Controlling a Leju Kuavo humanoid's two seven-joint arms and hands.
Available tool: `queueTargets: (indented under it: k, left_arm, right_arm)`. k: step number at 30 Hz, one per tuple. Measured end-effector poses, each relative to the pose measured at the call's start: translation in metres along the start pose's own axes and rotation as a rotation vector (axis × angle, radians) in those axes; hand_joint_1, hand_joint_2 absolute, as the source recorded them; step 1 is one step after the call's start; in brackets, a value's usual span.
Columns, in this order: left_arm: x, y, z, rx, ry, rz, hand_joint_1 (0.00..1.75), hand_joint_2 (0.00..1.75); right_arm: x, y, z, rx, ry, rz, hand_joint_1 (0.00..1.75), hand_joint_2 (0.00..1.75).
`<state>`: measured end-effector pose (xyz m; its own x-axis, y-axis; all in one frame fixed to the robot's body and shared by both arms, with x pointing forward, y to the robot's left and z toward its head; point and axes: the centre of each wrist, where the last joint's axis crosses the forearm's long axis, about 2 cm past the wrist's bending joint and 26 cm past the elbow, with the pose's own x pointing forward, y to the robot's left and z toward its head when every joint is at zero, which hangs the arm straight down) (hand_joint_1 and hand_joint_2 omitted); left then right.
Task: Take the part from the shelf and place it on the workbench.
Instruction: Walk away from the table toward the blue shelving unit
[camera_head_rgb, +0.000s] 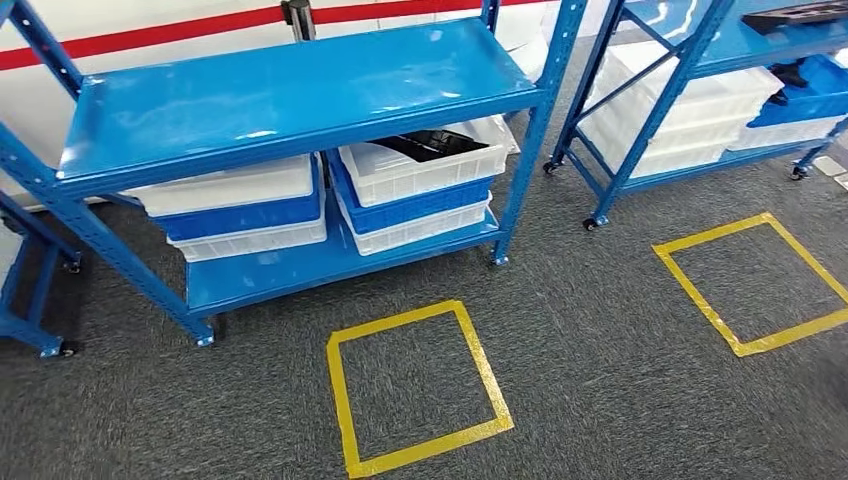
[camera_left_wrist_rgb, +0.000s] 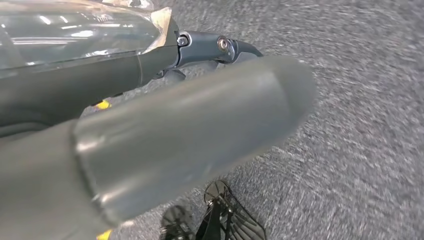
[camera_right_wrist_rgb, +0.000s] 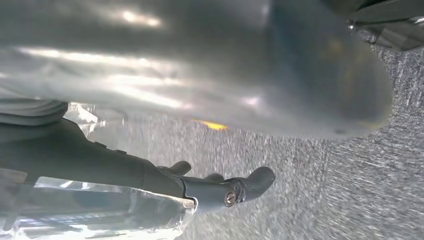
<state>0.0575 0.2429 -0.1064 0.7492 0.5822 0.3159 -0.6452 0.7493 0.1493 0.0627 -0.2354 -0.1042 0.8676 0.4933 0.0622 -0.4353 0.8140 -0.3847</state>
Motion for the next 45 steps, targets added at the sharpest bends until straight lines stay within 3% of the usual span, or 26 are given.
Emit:
queueTargets:
  k: [12,44,45]
  left_arm:
    - [-0.0023,0.0018,0.0001,0.014,0.008,0.004,0.00,0.00]
    - [-0.0013,0.0011,0.0001,0.016,-0.003,-0.015,0.00,0.00]
    - [-0.0013,0.0012,0.0001,0.021,-0.002,-0.017,0.00,0.44]
  right_arm:
    - [0.0004,-0.0022,-0.0006,-0.045,-0.011,0.034,0.00,0.00]
    - [-0.0026,-0.0009,0.0002,-0.081,-0.001,-0.078,0.00,0.00]
    - [-0.0028,-0.0011,0.0001,-0.082,-0.001,-0.083,0.00,0.00]
